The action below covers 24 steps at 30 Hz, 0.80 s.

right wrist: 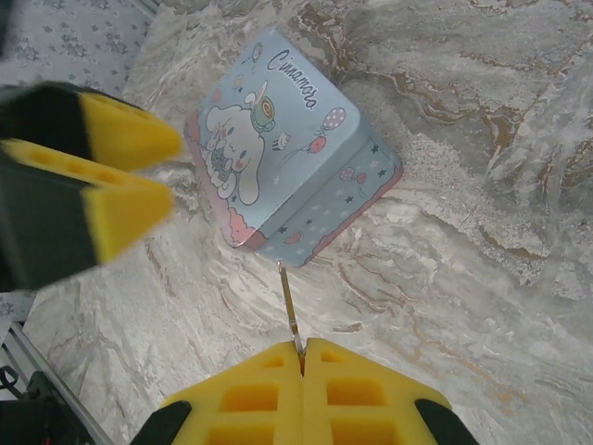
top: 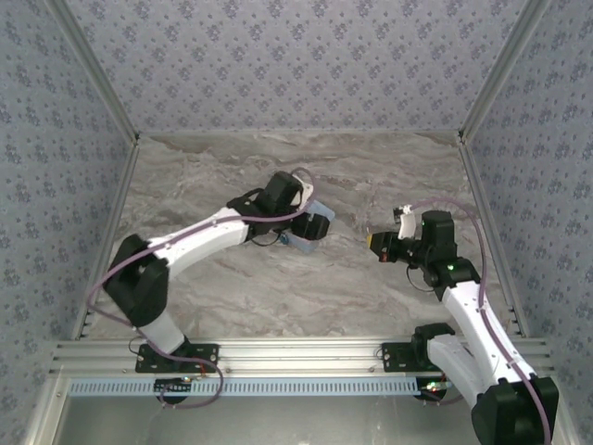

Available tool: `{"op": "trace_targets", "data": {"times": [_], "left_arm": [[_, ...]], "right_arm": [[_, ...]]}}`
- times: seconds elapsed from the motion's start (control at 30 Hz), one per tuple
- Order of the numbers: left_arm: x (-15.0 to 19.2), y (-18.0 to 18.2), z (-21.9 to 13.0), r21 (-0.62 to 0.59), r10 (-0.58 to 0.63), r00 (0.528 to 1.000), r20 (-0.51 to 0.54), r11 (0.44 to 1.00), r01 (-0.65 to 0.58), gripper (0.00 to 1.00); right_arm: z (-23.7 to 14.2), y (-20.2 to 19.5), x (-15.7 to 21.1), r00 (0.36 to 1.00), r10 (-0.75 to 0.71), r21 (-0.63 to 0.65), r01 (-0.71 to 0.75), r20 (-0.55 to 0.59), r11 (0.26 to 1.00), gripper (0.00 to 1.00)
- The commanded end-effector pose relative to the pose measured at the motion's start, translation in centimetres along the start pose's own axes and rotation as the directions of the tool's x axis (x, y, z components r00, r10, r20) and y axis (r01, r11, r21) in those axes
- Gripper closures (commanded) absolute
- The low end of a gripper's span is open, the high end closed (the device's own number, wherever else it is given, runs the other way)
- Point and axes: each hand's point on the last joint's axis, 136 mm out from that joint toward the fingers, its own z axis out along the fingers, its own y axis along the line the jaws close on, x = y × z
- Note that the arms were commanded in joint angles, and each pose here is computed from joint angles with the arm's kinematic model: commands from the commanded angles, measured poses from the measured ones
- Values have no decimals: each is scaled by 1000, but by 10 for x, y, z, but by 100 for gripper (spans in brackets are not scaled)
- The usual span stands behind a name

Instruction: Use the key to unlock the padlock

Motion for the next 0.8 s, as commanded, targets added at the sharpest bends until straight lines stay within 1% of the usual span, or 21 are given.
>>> {"op": "trace_targets", "data": {"times": [0.0,0.03,0.1,0.17,0.23,0.3,0.37,0.43,0.53,0.67,0.77], "left_arm": [[-55,9,-43,-72,85,955,285,995,-68,11],[-58,16,-52,-103,107,941,320,992,-77,10],[-55,30,-65,-150,136,927,350,985,-88,10],[-44,47,-74,-170,110,936,334,984,-55,9],[-24,61,-77,-138,38,961,274,990,0,9],[-1,70,-73,-106,-13,979,204,994,35,10],[24,71,-65,-84,-38,989,144,995,50,11],[46,70,-56,-44,-77,991,113,996,82,12],[71,70,-41,3,-123,988,94,992,123,13],[86,72,-22,40,-135,985,108,990,132,13],[87,71,-10,66,-134,985,105,990,128,13]], "right_arm": [[0,4,-2,1000,7,-26,-6,24,1000,100],[0,5,-2,1000,8,-29,-7,27,1000,100],[1,5,-2,999,10,-33,-9,31,999,100],[3,7,-2,999,8,-40,-7,32,999,100],[4,7,-1,999,4,-41,-2,33,999,100],[6,6,1,1000,4,-40,-3,31,999,100],[7,6,1,999,5,-43,-3,33,999,100],[8,6,2,999,4,-44,-2,36,999,100],[10,8,1,999,3,-52,-1,46,999,100],[12,13,-2,998,-6,-68,11,66,998,100],[13,16,-4,997,-12,-75,17,70,997,100]]}}
